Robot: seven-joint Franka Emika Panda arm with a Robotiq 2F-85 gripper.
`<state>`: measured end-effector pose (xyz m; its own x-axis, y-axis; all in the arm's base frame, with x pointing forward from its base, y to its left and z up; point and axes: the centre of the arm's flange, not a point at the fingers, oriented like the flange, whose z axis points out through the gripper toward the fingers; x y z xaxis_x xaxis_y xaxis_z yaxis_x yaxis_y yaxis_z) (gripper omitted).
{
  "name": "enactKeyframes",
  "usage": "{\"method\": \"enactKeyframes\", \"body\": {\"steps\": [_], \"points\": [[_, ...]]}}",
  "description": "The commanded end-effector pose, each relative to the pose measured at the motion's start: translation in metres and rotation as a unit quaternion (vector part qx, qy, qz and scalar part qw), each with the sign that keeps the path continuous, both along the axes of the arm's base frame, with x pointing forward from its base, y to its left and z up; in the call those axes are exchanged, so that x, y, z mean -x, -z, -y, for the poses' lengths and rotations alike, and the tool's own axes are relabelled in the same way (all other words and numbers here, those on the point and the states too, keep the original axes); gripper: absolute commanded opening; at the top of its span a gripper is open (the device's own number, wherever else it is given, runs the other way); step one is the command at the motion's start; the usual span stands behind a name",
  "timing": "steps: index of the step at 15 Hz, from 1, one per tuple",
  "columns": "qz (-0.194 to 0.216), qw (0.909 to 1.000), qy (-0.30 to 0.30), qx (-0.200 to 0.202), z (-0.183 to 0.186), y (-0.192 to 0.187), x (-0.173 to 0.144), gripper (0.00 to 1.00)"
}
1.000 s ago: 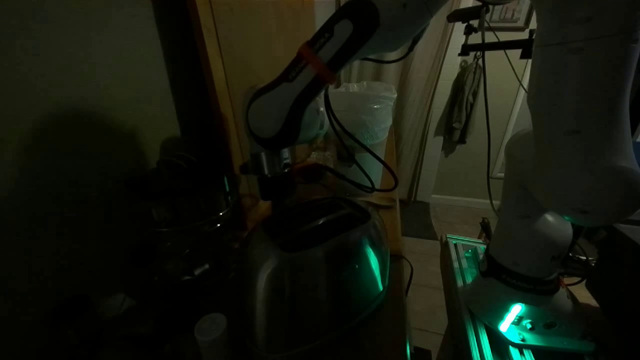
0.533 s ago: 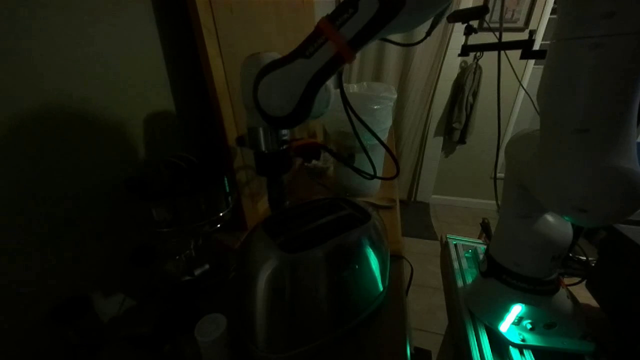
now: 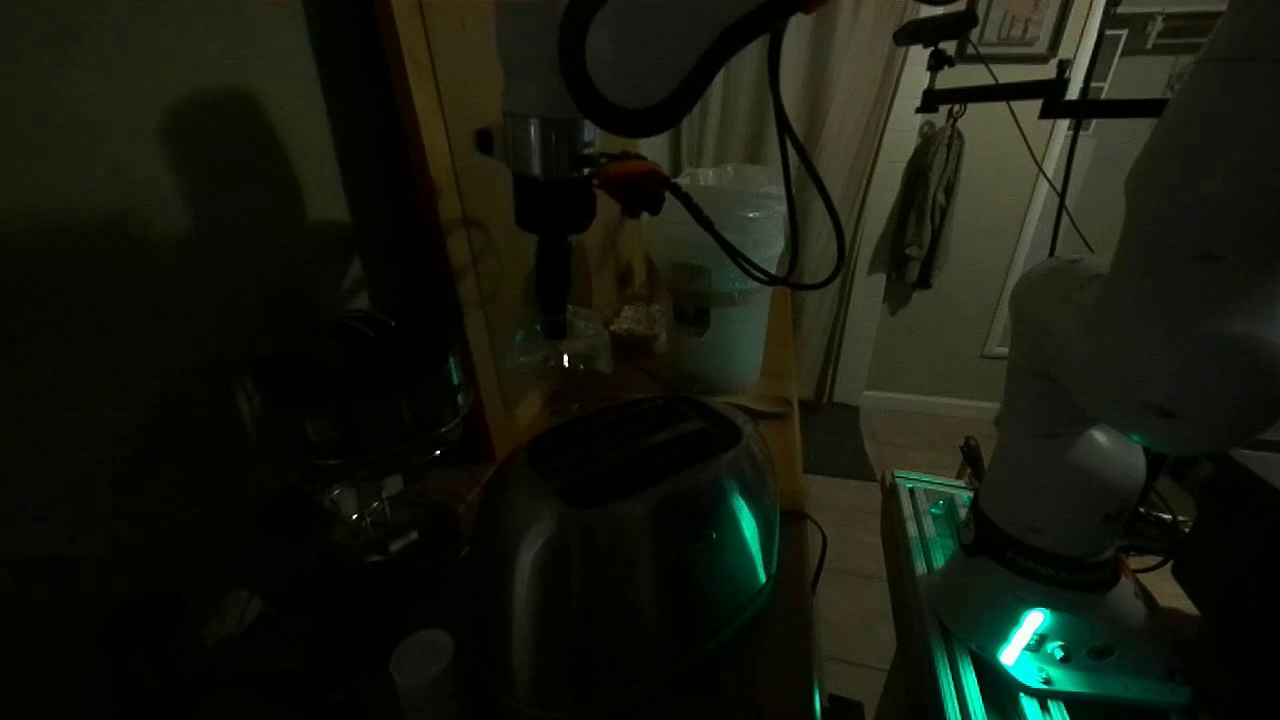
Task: Put the plastic inside the rubbish bin
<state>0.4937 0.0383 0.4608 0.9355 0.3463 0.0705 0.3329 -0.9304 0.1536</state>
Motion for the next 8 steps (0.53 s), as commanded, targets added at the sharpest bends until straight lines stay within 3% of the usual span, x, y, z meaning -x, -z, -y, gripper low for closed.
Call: {"method": "enactKeyframes", "body": {"steps": [1, 6, 8], "points": [[0.007, 1.0, 0.004, 0.005, -0.002, -0.011, 0.005, 0.01], [0.012, 0.9998, 0.014, 0.01, -0.003, -0.021, 0.011, 0.0], [0.021, 0.9991, 0.036, 0.012, 0.017, -0.039, 0.02, 0.0]]}}
